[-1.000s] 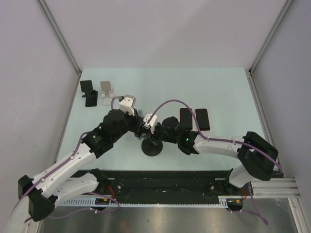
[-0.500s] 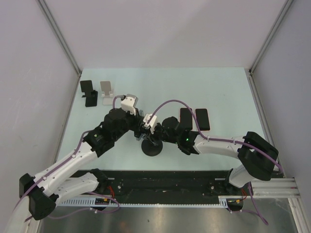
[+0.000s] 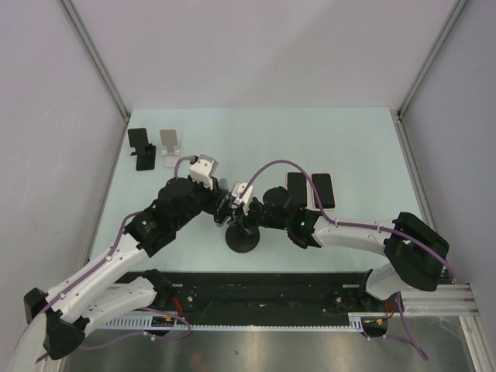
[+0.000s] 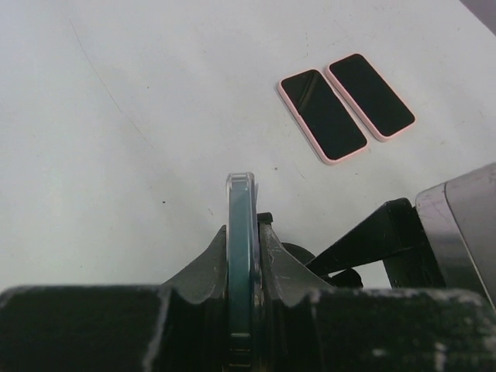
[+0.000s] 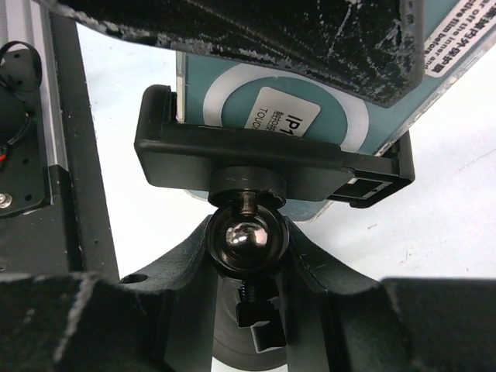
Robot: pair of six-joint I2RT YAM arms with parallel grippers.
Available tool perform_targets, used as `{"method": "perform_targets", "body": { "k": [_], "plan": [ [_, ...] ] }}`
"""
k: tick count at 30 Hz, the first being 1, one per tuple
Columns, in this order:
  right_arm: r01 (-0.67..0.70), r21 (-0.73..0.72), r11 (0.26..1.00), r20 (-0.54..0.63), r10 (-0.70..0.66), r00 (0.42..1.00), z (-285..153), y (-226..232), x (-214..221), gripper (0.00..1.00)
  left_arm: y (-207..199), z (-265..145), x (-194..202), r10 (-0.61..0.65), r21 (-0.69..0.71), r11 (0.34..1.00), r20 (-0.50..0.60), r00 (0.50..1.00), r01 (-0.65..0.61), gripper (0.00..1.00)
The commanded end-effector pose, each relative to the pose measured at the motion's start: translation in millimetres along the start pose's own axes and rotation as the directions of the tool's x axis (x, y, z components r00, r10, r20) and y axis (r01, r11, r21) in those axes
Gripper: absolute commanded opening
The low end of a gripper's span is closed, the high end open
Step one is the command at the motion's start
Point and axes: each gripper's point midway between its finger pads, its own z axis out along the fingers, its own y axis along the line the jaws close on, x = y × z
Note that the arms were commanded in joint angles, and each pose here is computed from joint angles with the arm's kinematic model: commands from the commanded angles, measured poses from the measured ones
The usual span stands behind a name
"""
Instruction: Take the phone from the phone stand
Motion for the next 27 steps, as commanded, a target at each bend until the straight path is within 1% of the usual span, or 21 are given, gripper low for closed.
{"method": "perform_targets", "body": {
  "k": [1, 6, 10, 14, 17, 18, 20, 21, 22, 25, 27],
  "plan": [
    [-0.025, 0.079, 0.997, -0.071, 0.03, 0.997, -13.9, -22.1, 21.2, 0.0, 47.3, -23.4, -20.2, 0.193, -0.193, 0.965, 0.052, 0.98, -0.18, 0.0],
    [-0.026, 0.073, 0.997, -0.083, 0.032, 0.996, -14.2, -24.3, 25.5, 0.0, 55.9, -30.3, -14.7, 0.222, -0.216, 0.955, 0.053, 0.974, -0.206, 0.0],
    [-0.026, 0.075, 0.997, -0.087, 0.032, 0.996, -12.4, -26.8, 28.6, 0.0, 58.5, -34.7, -12.2, 0.209, -0.21, 0.959, 0.068, 0.976, -0.191, 0.0],
    [-0.029, 0.102, 0.994, -0.054, 0.035, 0.998, -8.7, -35.1, 22.5, 0.0, 62.6, -39.8, -16.0, 0.182, -0.235, 0.96, 0.094, 0.979, -0.156, 0.0],
    [-0.031, 0.123, 0.992, -0.014, 0.033, 0.999, -4.7, -42.3, 14.9, 0.0, 72.6, -44.8, -17.9, 0.159, -0.289, 0.95, 0.111, 0.981, -0.121, 0.0],
    [-0.031, 0.134, 0.991, 0.009, 0.03, 1.0, -3.2, -47.2, 9.5, 0.0, 76.5, -45.9, -18.0, 0.119, -0.313, 0.947, 0.126, 0.985, -0.074, 0.0],
    [-0.03, 0.148, 0.989, 0.019, 0.028, 0.999, 3.2, -54.1, 8.3, 0.0, 84.8, -50.5, -17.3, 0.086, -0.353, 0.935, 0.148, 0.985, -0.029, 0.0],
    [-0.028, 0.16, 0.987, 0.039, 0.022, 0.999, 5.6, -59.3, 2.6, 0.0, 87.7, -51.6, -16.9, 0.051, -0.367, 0.93, 0.165, 0.985, 0.014, 0.0],
    [-0.02, 0.174, 0.985, 0.053, 0.011, 0.999, 8.9, -64.7, -4.6, 0.0, 96.3, -55.4, -17.1, 0.034, -0.408, 0.912, 0.179, 0.983, 0.042, 0.0],
    [-0.01, 0.211, 0.977, 0.068, -0.004, 0.998, 22.2, -78.0, -6.3, 0.0, 106.1, -63.4, -19.0, -0.014, -0.445, 0.888, 0.226, 0.974, 0.116, 0.0],
    [-0.007, 0.23, 0.973, 0.092, -0.014, 0.996, 32.4, -86.9, -13.6, 0.0, 107.5, -68.5, -21.9, -0.039, -0.444, 0.882, 0.261, 0.964, 0.156, 0.0]
  ]
}}
